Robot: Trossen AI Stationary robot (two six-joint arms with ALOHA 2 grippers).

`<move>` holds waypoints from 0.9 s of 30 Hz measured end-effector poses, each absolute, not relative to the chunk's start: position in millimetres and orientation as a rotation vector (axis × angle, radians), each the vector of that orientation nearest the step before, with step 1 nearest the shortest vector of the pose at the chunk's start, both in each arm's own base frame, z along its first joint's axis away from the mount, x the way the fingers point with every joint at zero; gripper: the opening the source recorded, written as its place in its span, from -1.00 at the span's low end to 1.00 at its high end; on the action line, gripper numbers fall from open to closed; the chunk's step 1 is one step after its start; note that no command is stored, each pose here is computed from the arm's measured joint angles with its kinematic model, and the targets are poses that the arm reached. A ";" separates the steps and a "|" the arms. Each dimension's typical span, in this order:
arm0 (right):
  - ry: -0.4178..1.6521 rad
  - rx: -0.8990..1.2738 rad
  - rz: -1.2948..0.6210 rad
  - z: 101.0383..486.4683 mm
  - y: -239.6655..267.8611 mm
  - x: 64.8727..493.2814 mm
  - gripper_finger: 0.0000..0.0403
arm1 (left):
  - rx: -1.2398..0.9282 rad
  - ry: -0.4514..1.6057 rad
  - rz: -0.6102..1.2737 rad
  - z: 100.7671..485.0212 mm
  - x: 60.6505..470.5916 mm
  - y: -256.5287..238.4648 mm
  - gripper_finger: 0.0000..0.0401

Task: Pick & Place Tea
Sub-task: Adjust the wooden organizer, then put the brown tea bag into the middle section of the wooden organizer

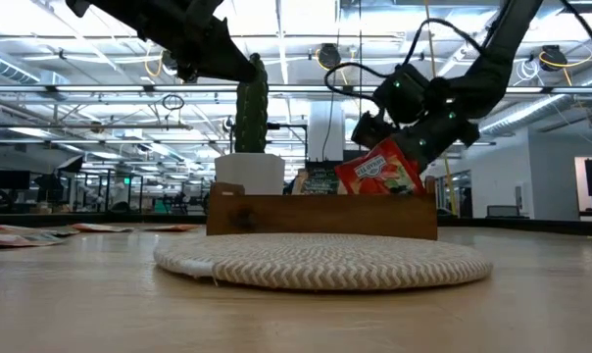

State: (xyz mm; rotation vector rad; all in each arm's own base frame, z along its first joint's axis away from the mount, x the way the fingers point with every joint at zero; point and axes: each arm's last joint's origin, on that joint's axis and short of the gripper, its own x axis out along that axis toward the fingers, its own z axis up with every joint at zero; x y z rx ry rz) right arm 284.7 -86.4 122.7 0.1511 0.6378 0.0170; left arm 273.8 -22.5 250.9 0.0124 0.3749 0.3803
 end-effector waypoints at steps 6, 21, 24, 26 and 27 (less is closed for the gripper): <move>0.563 0.019 -0.135 174.1 -73.0 271.4 -1.00 | -0.005 0.426 0.325 246.4 272.3 -24.0 -0.75; 0.291 -0.179 -0.217 226.8 16.5 201.7 -1.00 | -0.433 0.975 0.036 203.8 240.3 -80.1 0.19; 0.287 -0.182 -0.239 212.3 20.6 194.2 -1.00 | -0.567 1.046 0.026 198.9 233.2 -108.4 0.22; 0.293 -0.185 -0.227 201.6 22.1 189.8 -1.00 | -0.632 1.091 0.025 198.0 229.9 -129.9 0.22; 0.286 -0.183 -0.223 197.3 22.6 188.1 -1.00 | -0.659 1.118 0.016 197.9 228.8 -141.5 0.22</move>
